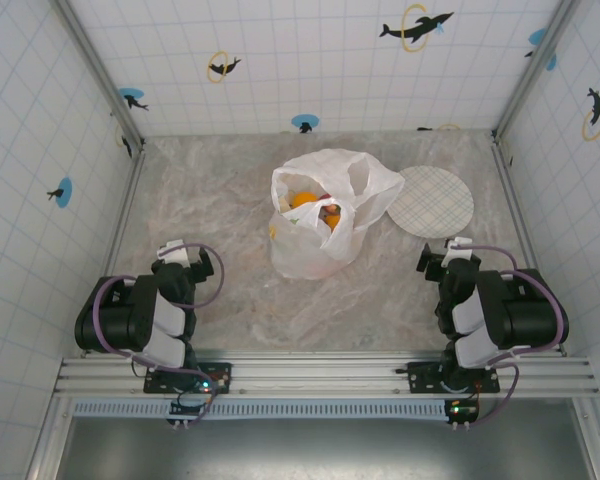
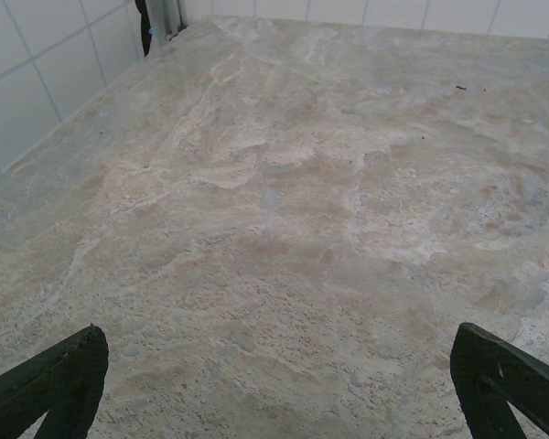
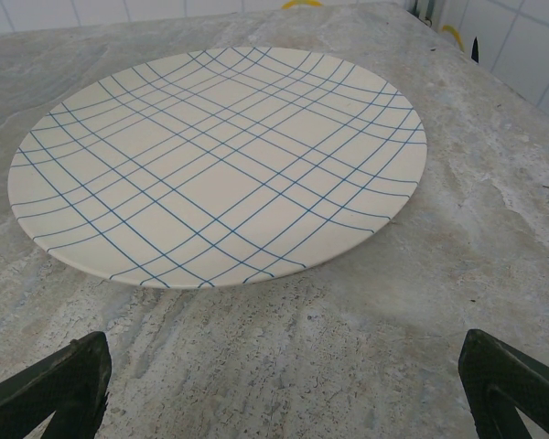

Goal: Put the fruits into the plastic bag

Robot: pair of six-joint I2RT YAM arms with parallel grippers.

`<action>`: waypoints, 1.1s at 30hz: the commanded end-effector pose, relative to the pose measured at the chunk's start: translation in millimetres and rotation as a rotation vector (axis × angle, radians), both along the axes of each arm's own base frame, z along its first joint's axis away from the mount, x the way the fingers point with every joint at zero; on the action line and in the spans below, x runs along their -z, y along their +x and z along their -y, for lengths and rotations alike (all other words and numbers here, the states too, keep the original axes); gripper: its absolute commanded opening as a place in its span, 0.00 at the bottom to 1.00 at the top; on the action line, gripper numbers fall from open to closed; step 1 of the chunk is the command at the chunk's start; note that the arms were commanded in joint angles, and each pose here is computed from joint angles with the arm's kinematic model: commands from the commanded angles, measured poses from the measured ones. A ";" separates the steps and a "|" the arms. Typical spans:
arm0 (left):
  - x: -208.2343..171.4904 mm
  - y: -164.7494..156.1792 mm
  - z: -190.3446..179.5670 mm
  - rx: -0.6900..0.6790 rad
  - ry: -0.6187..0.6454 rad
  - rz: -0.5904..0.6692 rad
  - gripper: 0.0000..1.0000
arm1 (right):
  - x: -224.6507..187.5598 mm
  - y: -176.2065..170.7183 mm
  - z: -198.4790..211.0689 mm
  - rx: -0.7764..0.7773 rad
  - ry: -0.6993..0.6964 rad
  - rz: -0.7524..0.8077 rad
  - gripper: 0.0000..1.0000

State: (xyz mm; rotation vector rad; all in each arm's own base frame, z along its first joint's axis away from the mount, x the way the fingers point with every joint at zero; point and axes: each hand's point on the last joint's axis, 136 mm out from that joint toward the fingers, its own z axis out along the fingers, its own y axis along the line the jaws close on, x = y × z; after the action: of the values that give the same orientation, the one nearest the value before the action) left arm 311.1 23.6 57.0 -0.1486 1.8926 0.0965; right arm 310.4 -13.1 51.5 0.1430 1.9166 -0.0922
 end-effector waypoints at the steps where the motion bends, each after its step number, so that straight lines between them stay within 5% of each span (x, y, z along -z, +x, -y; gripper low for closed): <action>1: -3.8 -0.9 -0.5 -0.002 -0.019 0.022 0.98 | -3.0 -3.6 0.7 0.004 0.003 0.018 1.00; 33: -3.2 -0.9 -0.5 0.000 -0.017 0.019 0.98 | -2.8 -3.6 0.7 0.003 0.003 0.018 1.00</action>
State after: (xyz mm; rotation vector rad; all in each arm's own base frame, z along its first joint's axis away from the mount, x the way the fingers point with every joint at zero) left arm 311.1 23.6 57.0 -0.1486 1.8926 0.0965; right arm 310.4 -13.3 51.5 0.1436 1.9165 -0.0928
